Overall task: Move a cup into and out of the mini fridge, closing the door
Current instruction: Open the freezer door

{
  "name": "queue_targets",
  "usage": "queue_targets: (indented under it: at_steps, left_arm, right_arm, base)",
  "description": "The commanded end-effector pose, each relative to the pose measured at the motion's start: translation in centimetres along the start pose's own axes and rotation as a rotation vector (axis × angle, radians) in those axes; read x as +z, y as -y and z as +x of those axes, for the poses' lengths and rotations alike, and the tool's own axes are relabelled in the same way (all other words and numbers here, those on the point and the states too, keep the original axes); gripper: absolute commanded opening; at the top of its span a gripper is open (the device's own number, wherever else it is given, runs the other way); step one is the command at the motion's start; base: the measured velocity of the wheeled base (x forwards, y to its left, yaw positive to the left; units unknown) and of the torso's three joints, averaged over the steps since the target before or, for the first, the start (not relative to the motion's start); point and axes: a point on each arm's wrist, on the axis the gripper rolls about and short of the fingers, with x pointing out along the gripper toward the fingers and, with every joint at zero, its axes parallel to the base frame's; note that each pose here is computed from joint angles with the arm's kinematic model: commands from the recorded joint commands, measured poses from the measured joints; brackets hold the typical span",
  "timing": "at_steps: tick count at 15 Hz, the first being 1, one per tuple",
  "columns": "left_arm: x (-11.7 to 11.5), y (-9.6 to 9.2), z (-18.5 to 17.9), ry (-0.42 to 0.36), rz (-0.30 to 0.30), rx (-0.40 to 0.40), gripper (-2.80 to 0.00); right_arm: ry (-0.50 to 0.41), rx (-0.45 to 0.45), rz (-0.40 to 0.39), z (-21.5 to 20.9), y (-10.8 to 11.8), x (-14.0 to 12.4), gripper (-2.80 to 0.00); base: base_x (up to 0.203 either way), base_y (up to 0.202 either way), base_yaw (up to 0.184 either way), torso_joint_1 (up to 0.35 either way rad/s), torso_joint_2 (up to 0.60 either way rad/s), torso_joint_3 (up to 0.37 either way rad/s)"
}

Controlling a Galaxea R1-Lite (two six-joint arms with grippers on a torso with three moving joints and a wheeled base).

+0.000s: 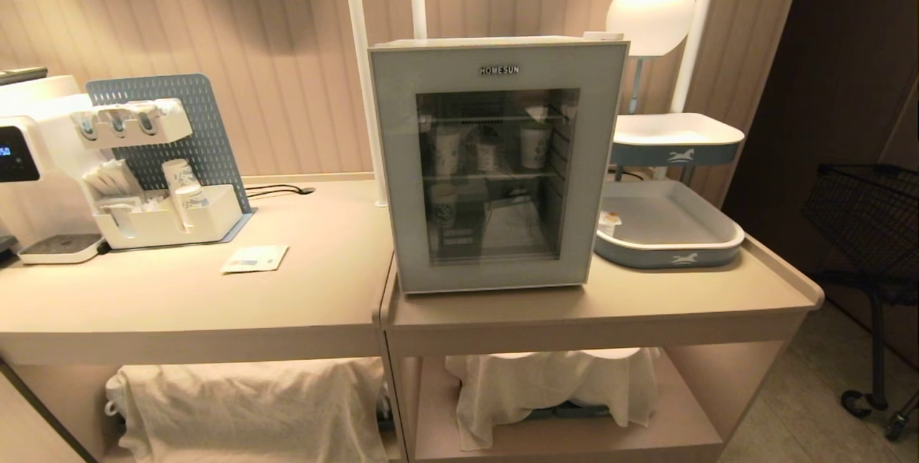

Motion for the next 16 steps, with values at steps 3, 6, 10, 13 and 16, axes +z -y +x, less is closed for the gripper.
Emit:
queue_targets:
  at_steps: [3,6,10,13,16]
  left_arm:
    - [0.0,0.0,0.0,-0.001,-0.002,0.001,-2.8]
    - [0.0,0.0,0.0,-0.001,-0.002,0.001,-2.8]
    - [0.0,0.0,0.0,-0.003,-0.001,0.001,-2.8]
    - [0.0,0.0,0.0,-0.003,-0.001,0.001,-2.8]
    - [0.0,0.0,0.0,-0.003,0.0,-0.001,-2.8]
  right_arm:
    - [0.257,-0.196,0.07,-12.7,10.5,-2.4,-2.8]
    - [0.25,-0.329,0.015,-14.6,12.3,-7.9,-2.8]
    - [0.2,-0.415,-0.085,-13.8,12.1,-9.8,-2.8]
    - [0.222,-0.497,-0.107,-13.6,11.4,-11.0,-2.8]
    - [0.274,-0.179,-0.085,-14.1,11.9,-14.1,-2.8]
  base:
    - [0.0,0.0,0.0,0.0,0.0,0.0]
    - [0.0,0.0,0.0,0.0,0.0,0.0]
    - [0.0,0.0,0.0,0.0,0.0,0.0]
    - [0.0,0.0,0.0,0.0,0.0,0.0]
    - [0.0,0.0,0.0,0.0,0.0,0.0]
